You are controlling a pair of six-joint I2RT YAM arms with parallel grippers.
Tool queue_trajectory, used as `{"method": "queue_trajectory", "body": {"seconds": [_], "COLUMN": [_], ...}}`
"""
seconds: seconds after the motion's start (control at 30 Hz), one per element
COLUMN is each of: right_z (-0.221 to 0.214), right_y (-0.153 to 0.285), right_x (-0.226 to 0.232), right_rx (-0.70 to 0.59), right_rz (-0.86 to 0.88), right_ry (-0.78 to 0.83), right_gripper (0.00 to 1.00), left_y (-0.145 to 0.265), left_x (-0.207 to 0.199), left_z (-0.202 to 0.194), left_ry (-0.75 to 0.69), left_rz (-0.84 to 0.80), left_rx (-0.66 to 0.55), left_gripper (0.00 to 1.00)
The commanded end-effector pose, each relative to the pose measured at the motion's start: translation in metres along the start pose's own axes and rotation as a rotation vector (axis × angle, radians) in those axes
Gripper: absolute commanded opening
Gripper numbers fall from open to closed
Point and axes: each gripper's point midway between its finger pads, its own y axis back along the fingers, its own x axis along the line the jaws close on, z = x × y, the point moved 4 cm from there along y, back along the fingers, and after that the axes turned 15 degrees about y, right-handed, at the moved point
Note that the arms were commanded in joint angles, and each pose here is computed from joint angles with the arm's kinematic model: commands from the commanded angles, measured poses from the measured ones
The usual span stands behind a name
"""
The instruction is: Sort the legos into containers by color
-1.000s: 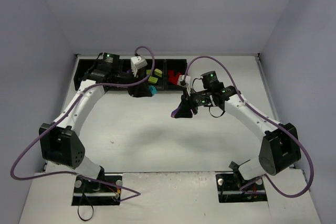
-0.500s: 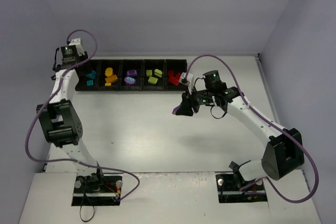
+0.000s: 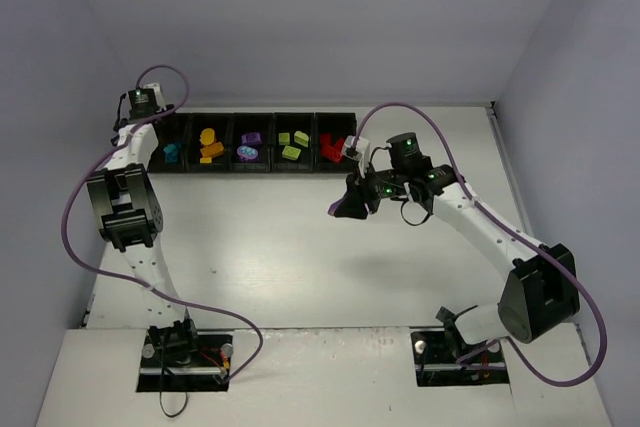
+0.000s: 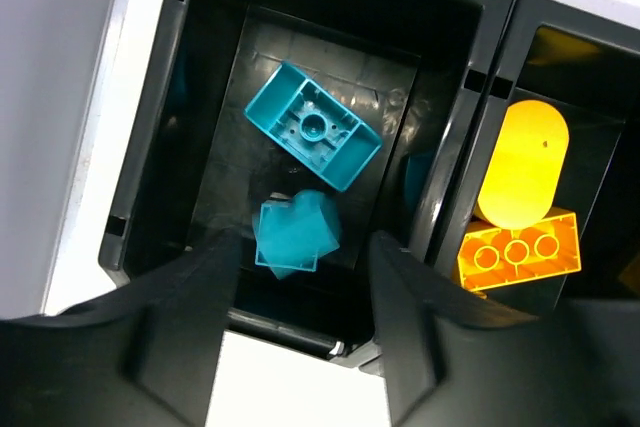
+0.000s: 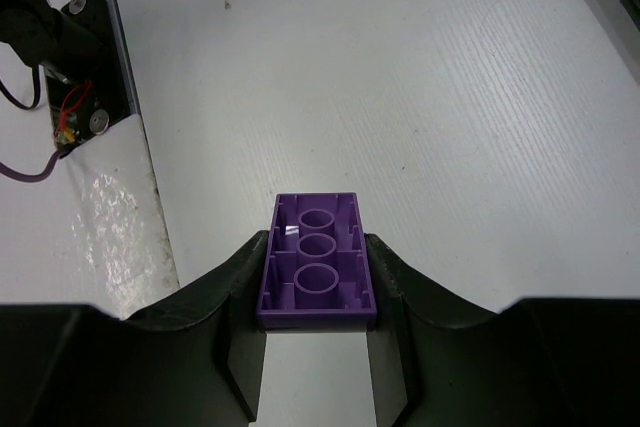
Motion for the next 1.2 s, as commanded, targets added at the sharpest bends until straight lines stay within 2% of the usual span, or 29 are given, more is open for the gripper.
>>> {"method": "queue_trajectory", "body": {"seconds": [0.0, 0.17, 0.27, 0.4, 0.43, 0.53, 0.57, 0.6, 0.67, 0.73, 0.8, 0.83, 0.87, 1.1, 1.17], "right_z": [0.029, 0.038, 0.047, 0.065, 0.063, 0.093, 0.086, 0.106, 0.105, 0.126, 0.121, 0.140, 0.131, 0.145, 0.150], "right_y": [0.005, 0.003, 0.001, -0.010, -0.020, -0.037, -0.053, -0.058, -0.080, -0.089, -0.111, -0.111, -0.128, -0.180, -0.211], "right_x": [-0.007, -0.013, -0.021, -0.038, -0.048, -0.062, -0.075, -0.080, -0.102, -0.117, -0.138, -0.144, -0.155, -0.187, -0.196], "right_rx": [-0.067, -0.078, -0.096, -0.118, -0.101, -0.144, -0.113, -0.140, -0.121, -0.160, -0.159, -0.198, -0.182, -0.253, -0.322], "right_rz": [-0.028, -0.035, -0.056, -0.117, -0.138, -0.180, -0.197, -0.213, -0.251, -0.287, -0.312, -0.328, -0.329, -0.393, -0.424], "right_ry": [0.064, 0.078, 0.094, 0.115, 0.096, 0.164, 0.151, 0.188, 0.191, 0.219, 0.216, 0.243, 0.233, 0.332, 0.396], "right_gripper": [0.00, 0.00, 0.00, 0.00, 0.00, 0.00, 0.00, 0.00, 0.00, 0.00, 0.00, 0.00, 0.00, 0.02, 0.07], "left_y": [0.039, 0.061, 0.088, 0.144, 0.153, 0.185, 0.193, 0.210, 0.223, 0.243, 0.263, 0.269, 0.278, 0.310, 0.322], "left_x": [-0.009, -0.015, -0.019, -0.030, -0.032, -0.033, -0.035, -0.036, -0.038, -0.042, -0.046, -0.046, -0.045, -0.027, -0.027], "left_z": [0.055, 0.053, 0.047, 0.037, 0.031, 0.008, -0.004, -0.007, -0.026, -0.040, -0.056, -0.063, -0.076, -0.113, -0.131], "left_ry": [-0.003, -0.011, 0.006, 0.066, 0.103, 0.132, 0.123, 0.117, 0.097, 0.073, 0.048, 0.048, 0.040, 0.014, 0.051], "left_rz": [-0.025, -0.075, -0.109, -0.190, -0.198, -0.225, -0.231, -0.243, -0.241, -0.260, -0.280, -0.290, -0.306, -0.320, -0.363], "left_rx": [-0.156, -0.151, -0.129, -0.149, -0.142, -0.117, -0.074, -0.080, -0.028, -0.021, 0.000, 0.007, 0.031, 0.048, 0.085], "left_gripper": [0.51, 0.55, 0.55, 0.57, 0.58, 0.61, 0.62, 0.62, 0.62, 0.63, 0.63, 0.63, 0.63, 0.65, 0.65]}}
